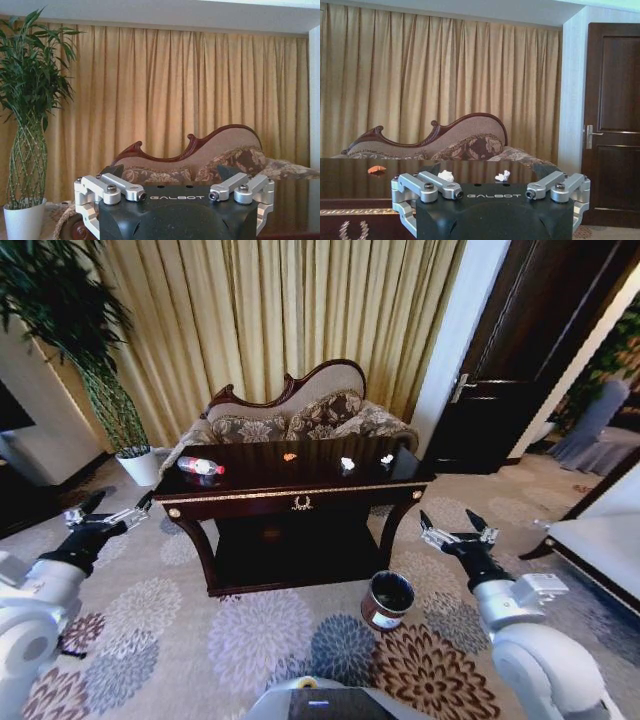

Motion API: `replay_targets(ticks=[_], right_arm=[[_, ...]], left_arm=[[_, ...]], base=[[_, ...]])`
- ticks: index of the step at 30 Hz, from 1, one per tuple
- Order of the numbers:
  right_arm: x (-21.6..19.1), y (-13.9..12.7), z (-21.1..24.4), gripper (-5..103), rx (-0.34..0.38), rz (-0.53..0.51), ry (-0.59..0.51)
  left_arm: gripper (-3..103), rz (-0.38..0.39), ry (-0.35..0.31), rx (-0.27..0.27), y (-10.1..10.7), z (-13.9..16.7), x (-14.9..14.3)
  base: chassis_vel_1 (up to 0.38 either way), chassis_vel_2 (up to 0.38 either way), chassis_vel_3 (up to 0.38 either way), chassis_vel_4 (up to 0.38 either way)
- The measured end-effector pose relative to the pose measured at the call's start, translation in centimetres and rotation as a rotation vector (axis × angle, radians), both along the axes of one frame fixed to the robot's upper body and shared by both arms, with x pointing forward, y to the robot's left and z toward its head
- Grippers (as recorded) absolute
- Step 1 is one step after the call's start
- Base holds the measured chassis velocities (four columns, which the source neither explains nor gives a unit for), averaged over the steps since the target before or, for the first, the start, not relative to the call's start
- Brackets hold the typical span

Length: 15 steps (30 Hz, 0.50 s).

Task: Move to the front of the table and place the trash on the table into the trash bin.

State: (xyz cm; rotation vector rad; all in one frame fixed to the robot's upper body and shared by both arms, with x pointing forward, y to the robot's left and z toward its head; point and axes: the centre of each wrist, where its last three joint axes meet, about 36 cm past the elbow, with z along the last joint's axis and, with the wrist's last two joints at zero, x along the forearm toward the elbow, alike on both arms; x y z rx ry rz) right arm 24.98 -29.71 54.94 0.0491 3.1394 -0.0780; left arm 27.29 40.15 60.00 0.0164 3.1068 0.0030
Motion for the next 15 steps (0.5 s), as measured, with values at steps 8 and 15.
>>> replay_targets(ticks=[8, 15], right_arm=[[-0.04, 0.09, -0.09, 100, -0.001, 0.002, 0.004], [-0.05, 0.23, -0.19, 100, -0.001, 0.005, 0.006]], left_arm=[[100, -0.001, 0.000, -0.001, -0.02, -0.02, 0.00], [100, -0.005, 0.000, -0.004, -0.15, -0.09, 0.03]], base=[[-0.232, 0.202, 0.230, -0.213], [-0.214, 0.203, 0.219, -0.216]])
